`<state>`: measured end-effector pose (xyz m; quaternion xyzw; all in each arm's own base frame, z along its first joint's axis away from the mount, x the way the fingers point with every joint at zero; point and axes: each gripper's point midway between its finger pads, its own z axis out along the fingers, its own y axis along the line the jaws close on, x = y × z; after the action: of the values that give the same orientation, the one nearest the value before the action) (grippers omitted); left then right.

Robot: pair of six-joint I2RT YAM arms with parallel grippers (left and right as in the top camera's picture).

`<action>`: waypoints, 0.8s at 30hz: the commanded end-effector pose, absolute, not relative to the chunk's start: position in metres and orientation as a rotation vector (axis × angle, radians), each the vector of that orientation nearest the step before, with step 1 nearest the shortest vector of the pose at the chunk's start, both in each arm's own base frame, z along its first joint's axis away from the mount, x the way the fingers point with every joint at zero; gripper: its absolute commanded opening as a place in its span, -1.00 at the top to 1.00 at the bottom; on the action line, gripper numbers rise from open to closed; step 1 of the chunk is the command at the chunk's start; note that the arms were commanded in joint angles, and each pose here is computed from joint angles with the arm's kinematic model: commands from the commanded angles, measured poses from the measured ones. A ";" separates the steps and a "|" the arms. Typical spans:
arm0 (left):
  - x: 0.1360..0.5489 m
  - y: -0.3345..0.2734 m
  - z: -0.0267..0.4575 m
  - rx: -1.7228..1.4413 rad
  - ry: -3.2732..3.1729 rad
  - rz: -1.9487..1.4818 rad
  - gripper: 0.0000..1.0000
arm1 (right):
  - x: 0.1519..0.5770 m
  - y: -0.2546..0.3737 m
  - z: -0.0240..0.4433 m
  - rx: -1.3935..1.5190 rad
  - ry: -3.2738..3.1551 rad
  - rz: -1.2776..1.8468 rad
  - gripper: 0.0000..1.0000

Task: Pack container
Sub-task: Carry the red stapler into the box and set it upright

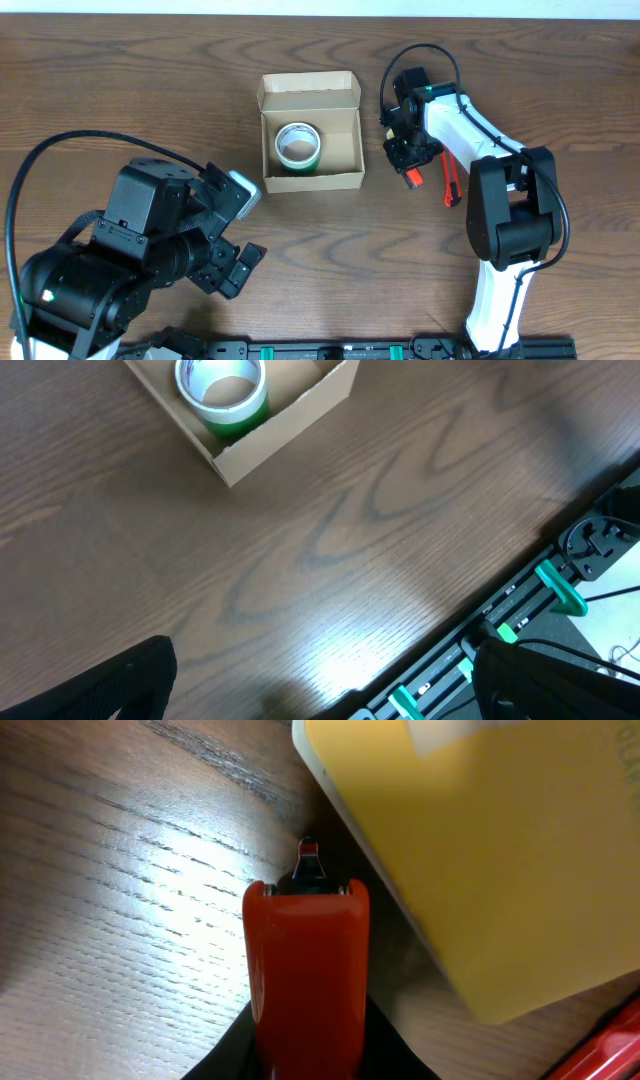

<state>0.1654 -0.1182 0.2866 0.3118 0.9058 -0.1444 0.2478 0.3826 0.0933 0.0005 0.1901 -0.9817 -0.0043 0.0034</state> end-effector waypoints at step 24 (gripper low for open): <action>0.164 -0.121 0.292 0.851 2.454 -0.415 -0.91 | 0.379 0.225 0.200 0.456 -3.486 -0.549 0.85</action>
<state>0.1654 -0.1182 0.2866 0.3117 0.9059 -0.1444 0.2478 0.3885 0.1990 0.2142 0.1442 -0.9522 -0.1344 -0.2334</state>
